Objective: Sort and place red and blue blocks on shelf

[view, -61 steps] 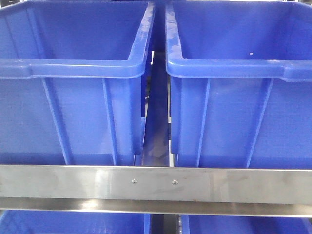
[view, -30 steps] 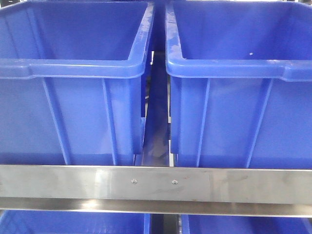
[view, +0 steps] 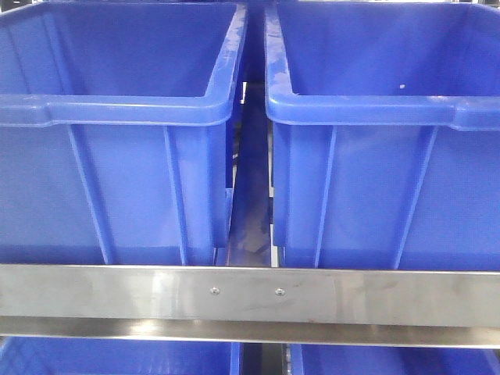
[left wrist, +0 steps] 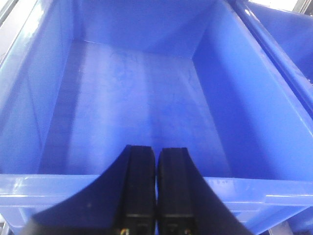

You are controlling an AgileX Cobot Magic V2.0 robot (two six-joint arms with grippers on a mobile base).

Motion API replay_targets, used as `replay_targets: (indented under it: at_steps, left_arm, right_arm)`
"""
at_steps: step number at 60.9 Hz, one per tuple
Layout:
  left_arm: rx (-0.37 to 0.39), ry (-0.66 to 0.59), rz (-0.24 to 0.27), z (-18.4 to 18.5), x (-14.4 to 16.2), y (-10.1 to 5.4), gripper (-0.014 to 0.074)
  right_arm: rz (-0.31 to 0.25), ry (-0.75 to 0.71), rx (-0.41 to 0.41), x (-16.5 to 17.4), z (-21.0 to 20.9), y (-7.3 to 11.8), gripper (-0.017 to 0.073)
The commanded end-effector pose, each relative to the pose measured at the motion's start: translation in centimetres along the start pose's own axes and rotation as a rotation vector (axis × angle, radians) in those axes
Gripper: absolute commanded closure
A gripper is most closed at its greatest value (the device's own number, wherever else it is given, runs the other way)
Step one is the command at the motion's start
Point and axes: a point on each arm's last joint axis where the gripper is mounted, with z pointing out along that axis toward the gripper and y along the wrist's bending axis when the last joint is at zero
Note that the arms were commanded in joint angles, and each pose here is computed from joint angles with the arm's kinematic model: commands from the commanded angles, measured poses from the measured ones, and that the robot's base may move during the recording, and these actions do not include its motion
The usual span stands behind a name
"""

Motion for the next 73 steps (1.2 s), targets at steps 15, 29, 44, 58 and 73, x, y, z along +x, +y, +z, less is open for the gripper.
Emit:
replay_targets:
  at_steps: [15,29,44,58,73]
  left_arm:
    - [0.024,-0.116,-0.013,-0.3,-1.7,-0.4,0.0461]
    - [0.022,-0.107,-0.013,-0.1,-1.7,-0.4,0.0461]
    - [0.022,-0.107,-0.013,-0.1,-1.7,-0.4,0.0461]
    - [0.022,-0.107,-0.013,-0.1,-1.7,-0.4,0.0461]
    - [0.022,-0.107,-0.013,-0.1,-1.7,-0.4,0.0461]
  right_arm:
    - [-0.005,-0.209,0.055,5.3,-2.1,-1.9,0.0489]
    - [0.004,-0.172,0.062,7.1,-1.5,-2.4,0.0489]
    - [0.004,-0.170,0.062,7.1,-1.5,-2.4,0.0490]
    - [0.004,-0.170,0.062,7.1,-1.5,-2.4,0.0490]
    - [0.004,-0.170,0.062,7.1,-1.5,-2.4,0.0490]
